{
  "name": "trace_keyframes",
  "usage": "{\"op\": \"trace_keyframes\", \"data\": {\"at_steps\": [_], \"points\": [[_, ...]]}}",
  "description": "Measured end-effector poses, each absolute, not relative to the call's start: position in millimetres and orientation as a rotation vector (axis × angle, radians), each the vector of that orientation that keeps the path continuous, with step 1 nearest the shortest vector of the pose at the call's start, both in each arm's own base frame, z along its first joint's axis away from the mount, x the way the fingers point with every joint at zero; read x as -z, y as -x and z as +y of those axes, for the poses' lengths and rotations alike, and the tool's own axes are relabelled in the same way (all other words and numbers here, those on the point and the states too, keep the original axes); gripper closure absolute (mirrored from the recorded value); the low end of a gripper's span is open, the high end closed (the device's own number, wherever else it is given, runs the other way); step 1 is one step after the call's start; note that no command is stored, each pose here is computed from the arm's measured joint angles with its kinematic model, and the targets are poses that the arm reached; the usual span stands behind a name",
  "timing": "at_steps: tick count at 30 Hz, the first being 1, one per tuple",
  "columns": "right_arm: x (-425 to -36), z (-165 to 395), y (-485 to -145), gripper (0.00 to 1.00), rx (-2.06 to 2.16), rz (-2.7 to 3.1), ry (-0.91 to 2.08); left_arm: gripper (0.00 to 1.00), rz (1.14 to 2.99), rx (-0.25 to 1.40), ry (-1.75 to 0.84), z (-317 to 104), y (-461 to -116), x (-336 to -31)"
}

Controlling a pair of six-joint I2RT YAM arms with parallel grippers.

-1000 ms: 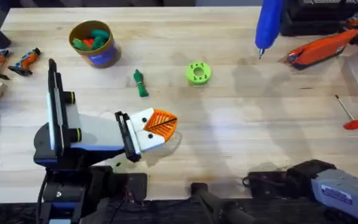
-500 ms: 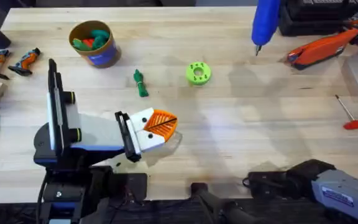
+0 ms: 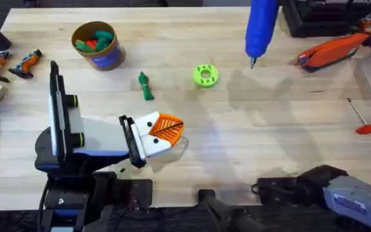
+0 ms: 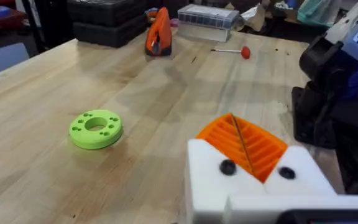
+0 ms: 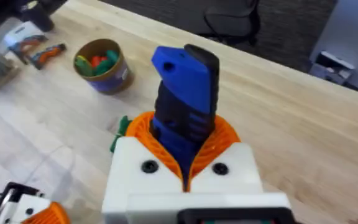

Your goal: Pick up the gripper from the table and insert it into the empty holder that is missing its gripper. Then pick up a screw, insert it into the mounting hole, and use the screwdriver to tighten it. Finally, clean up the table by picking up the vegetable and placing it into the bucket.

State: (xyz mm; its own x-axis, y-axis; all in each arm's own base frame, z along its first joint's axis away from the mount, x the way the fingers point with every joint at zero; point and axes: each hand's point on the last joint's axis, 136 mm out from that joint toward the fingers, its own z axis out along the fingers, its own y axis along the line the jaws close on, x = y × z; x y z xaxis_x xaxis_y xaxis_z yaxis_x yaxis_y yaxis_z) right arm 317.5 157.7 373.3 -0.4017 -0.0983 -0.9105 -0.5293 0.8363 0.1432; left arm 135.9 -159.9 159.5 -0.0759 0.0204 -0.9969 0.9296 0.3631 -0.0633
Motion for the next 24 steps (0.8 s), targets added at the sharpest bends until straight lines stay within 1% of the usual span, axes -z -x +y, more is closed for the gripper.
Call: {"op": "trace_keyframes", "data": {"at_steps": [9,16,24], "points": [[-378,169,-311,0.976,-0.622,1.942,0.462,0.989,1.438,0.963,-0.920,-160,-136,-160],[-373,173,-309,0.976,-0.654,1.955,0.472,0.989,1.438,0.963,-0.920,-160,-136,-159],[-384,191,-295,0.976,-0.786,1.893,0.571,0.989,1.438,0.963,-0.920,-160,-136,-159]]}}
